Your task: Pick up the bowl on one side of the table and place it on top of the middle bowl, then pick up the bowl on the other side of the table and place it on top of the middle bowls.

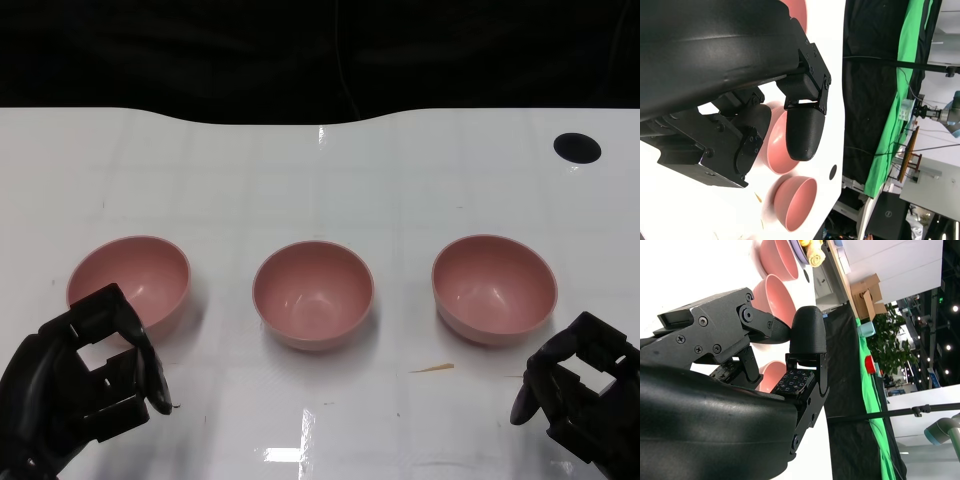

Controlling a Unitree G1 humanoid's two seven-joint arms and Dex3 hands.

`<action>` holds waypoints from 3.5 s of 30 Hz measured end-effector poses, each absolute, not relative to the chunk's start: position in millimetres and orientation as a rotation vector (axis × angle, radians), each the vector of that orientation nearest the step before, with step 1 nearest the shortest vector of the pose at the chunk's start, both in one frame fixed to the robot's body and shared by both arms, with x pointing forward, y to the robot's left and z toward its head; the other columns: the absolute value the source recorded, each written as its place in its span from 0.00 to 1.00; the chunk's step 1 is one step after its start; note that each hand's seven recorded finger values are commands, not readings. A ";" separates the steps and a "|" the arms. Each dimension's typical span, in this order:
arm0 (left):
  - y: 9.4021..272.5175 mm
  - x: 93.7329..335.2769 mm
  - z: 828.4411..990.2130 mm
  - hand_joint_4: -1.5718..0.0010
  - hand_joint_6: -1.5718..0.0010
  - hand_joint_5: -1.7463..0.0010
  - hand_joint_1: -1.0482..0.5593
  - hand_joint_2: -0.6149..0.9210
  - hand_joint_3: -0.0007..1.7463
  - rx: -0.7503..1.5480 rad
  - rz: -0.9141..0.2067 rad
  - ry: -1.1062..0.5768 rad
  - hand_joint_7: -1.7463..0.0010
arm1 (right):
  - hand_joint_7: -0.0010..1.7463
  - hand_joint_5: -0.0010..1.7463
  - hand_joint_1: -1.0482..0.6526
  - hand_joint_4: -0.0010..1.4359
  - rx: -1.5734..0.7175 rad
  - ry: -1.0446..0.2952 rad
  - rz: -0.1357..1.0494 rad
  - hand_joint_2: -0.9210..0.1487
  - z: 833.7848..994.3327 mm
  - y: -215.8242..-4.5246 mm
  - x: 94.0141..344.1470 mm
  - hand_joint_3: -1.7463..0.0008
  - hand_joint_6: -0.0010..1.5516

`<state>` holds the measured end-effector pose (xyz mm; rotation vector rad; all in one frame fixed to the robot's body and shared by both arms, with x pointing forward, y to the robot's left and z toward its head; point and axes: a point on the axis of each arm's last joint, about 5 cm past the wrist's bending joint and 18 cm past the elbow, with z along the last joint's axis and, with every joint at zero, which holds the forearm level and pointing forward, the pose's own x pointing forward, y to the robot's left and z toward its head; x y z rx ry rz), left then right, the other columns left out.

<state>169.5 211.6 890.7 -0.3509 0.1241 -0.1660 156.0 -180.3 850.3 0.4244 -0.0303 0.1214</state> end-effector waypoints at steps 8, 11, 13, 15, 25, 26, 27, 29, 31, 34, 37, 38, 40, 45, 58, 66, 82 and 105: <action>211.7 169.5 890.3 0.38 0.53 0.00 0.76 0.86 0.87 -0.350 -0.163 0.112 0.00 | 0.73 0.90 0.57 0.63 0.426 -0.027 0.117 0.21 850.2 -180.2 156.0 0.54 0.52; 211.5 169.4 890.2 0.45 0.57 0.00 0.77 0.86 0.82 -0.343 -0.159 0.106 0.00 | 0.73 0.90 0.57 0.64 0.426 -0.027 0.117 0.21 850.2 -180.2 156.0 0.54 0.52; 209.9 169.0 891.6 0.64 0.66 0.03 0.77 0.80 0.73 -0.271 -0.115 0.065 0.11 | 0.73 0.90 0.57 0.63 0.425 -0.027 0.118 0.22 850.2 -180.0 156.0 0.54 0.52; 206.6 167.9 894.9 0.70 0.65 0.24 0.68 0.78 0.58 -0.091 -0.049 -0.005 0.40 | 0.74 0.91 0.56 0.63 0.424 -0.026 0.118 0.22 850.2 -179.8 156.0 0.54 0.52; 196.7 162.8 914.7 0.72 0.58 0.87 0.16 0.98 0.00 0.824 0.048 -0.205 0.99 | 0.74 0.90 0.56 0.63 0.425 -0.025 0.122 0.21 850.2 -179.0 156.2 0.54 0.51; 195.8 162.8 918.5 0.74 0.59 0.88 0.15 0.96 0.00 0.925 0.053 -0.231 0.99 | 0.74 0.90 0.56 0.63 0.425 -0.026 0.122 0.21 850.2 -179.0 156.2 0.54 0.51; 195.0 162.7 922.1 0.75 0.59 0.88 0.14 0.96 0.00 1.026 0.060 -0.258 1.00 | 0.74 0.90 0.57 0.63 0.425 -0.026 0.123 0.21 850.2 -179.0 156.3 0.54 0.51; 193.9 162.5 928.4 0.75 0.59 0.89 0.14 0.95 0.00 1.213 0.079 -0.317 1.00 | 0.74 0.90 0.57 0.63 0.425 -0.025 0.122 0.21 850.1 -179.2 156.2 0.54 0.51; 193.5 164.4 929.9 0.76 0.62 0.90 0.12 0.97 0.01 1.317 0.084 -0.342 1.00 | 0.74 0.91 0.57 0.63 0.425 -0.025 0.121 0.21 850.0 -179.4 156.3 0.54 0.51; 194.0 167.6 927.6 0.82 0.69 0.94 0.12 0.98 0.01 1.441 0.056 -0.308 1.00 | 0.74 0.91 0.56 0.63 0.424 -0.025 0.120 0.22 850.0 -179.4 156.4 0.54 0.51; 193.5 175.6 927.3 0.84 0.73 0.96 0.13 0.97 0.00 1.538 -0.002 -0.259 1.00 | 0.73 0.92 0.55 0.62 0.420 -0.024 0.123 0.21 849.0 -178.6 156.8 0.55 0.52; 193.2 179.8 927.5 0.84 0.74 0.96 0.14 0.98 0.01 1.558 -0.028 -0.246 1.00 | 0.72 0.92 0.56 0.62 0.421 -0.023 0.123 0.21 848.5 -178.4 156.7 0.55 0.52; 194.0 188.6 929.1 0.83 0.74 0.96 0.16 1.00 0.02 1.584 -0.098 -0.201 1.00 | 0.71 0.91 0.55 0.63 0.418 -0.025 0.126 0.21 848.4 -177.4 156.9 0.56 0.53; 198.3 206.3 934.2 0.77 0.70 0.95 0.17 1.00 0.04 1.580 -0.208 -0.178 0.98 | 0.70 0.90 0.55 0.63 0.410 -0.027 0.133 0.20 847.8 -175.6 156.8 0.58 0.54; 202.1 247.1 900.5 0.65 0.63 0.96 0.21 1.00 0.05 1.546 -0.312 -0.180 0.98 | 0.74 0.92 0.55 0.63 0.395 -0.023 0.131 0.22 847.7 -173.7 157.0 0.54 0.52; 204.5 258.0 886.6 0.65 0.63 0.98 0.21 1.00 0.07 1.538 -0.341 -0.148 0.99 | 0.73 0.91 0.55 0.63 0.397 -0.022 0.130 0.23 846.9 -173.5 157.1 0.54 0.52; 199.7 275.3 858.5 0.54 0.54 0.96 0.29 1.00 0.17 1.453 -0.340 -0.012 0.97 | 0.74 0.91 0.56 0.63 0.397 -0.019 0.128 0.20 847.0 -173.5 156.6 0.55 0.51; 203.1 283.6 886.7 0.53 0.50 0.17 0.62 1.00 0.11 1.205 -0.430 -0.265 0.33 | 0.73 0.92 0.55 0.62 0.410 -0.025 0.130 0.21 847.2 -173.8 156.7 0.56 0.52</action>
